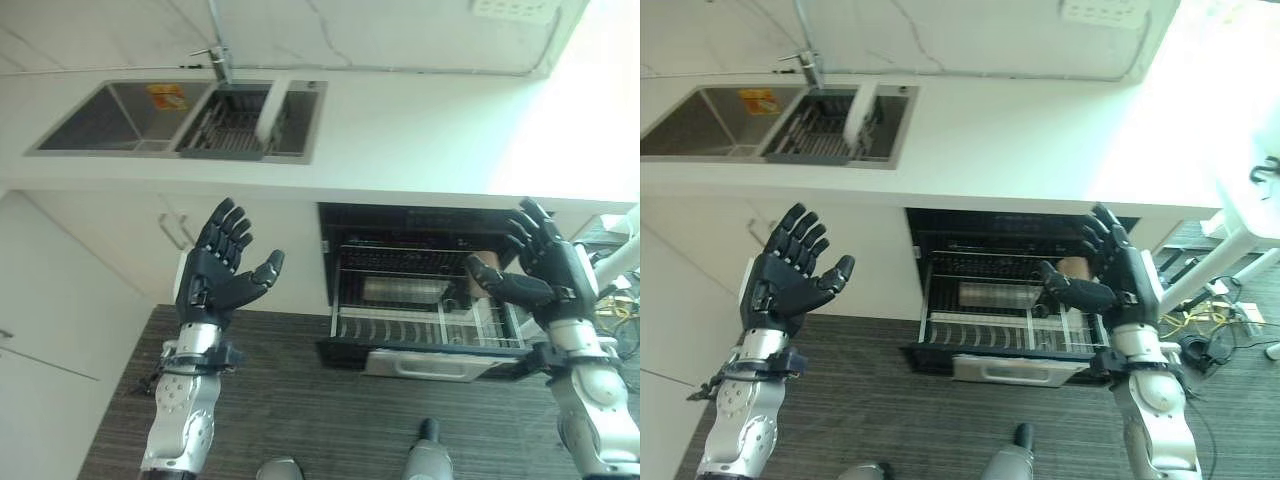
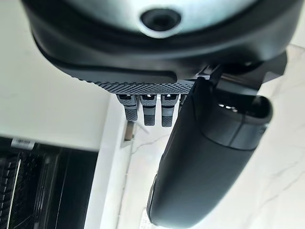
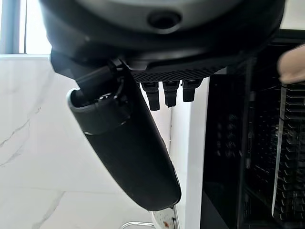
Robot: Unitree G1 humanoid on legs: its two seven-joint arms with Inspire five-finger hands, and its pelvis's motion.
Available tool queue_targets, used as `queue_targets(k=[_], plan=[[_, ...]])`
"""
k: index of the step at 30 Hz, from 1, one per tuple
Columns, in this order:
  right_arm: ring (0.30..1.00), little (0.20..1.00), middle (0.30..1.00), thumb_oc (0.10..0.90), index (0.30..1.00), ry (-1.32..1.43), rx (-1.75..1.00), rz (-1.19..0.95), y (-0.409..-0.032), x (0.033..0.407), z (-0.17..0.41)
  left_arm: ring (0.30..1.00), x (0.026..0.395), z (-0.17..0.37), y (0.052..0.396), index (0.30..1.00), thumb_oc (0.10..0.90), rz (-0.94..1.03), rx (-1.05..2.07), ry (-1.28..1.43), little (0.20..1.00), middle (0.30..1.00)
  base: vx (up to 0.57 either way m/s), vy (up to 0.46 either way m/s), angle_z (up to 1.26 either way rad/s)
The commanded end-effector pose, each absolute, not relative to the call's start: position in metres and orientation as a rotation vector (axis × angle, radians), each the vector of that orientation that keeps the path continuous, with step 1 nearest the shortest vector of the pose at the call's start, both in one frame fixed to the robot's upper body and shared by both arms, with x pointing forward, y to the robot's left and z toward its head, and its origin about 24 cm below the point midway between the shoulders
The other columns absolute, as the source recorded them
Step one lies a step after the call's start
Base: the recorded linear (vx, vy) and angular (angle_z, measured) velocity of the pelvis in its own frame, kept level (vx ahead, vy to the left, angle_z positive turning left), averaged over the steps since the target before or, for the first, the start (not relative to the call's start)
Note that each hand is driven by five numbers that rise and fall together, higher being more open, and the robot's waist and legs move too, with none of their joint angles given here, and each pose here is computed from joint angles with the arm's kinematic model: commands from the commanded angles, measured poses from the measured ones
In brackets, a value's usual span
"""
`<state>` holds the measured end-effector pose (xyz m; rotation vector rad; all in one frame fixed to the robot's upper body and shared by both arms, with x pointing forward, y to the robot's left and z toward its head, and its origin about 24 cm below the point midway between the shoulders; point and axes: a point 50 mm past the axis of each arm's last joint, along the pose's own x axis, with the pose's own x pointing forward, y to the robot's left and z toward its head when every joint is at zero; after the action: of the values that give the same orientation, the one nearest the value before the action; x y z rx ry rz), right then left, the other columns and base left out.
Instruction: Place the dishes in the dishwasher.
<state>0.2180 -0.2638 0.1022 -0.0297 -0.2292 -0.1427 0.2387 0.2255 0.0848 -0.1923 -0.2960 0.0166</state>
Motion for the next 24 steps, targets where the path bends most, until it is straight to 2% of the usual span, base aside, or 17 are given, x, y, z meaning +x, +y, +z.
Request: queue_targets(k=[1,7,24], plan=[[0.900,0.900,0.900,0.800,0.900,-0.572,-0.087,-0.023,-0.237,0.231,0.165,0.900,0.224,0.143,0.240,0.900,0.800,-0.021,-0.088,-0.553,0.900,0.900,0.08,0.398,-0.66],[0.900,0.900,0.900,0.800,0.900,-0.553,-0.089,-0.021,-0.240,0.228,0.163,0.900,0.226,0.144,0.233,0.900,0.800,-0.055,-0.059,-0.563,0.900,0.900,0.07,0.101,0.02],[0.900,0.900,0.900,0.800,0.900,-0.566,-0.117,-0.038,-0.240,0.238,0.173,0.900,0.223,0.160,0.213,0.900,0.800,-0.152,-0.173,-0.666,0.900,0.900,0.12,-0.082,-0.02]])
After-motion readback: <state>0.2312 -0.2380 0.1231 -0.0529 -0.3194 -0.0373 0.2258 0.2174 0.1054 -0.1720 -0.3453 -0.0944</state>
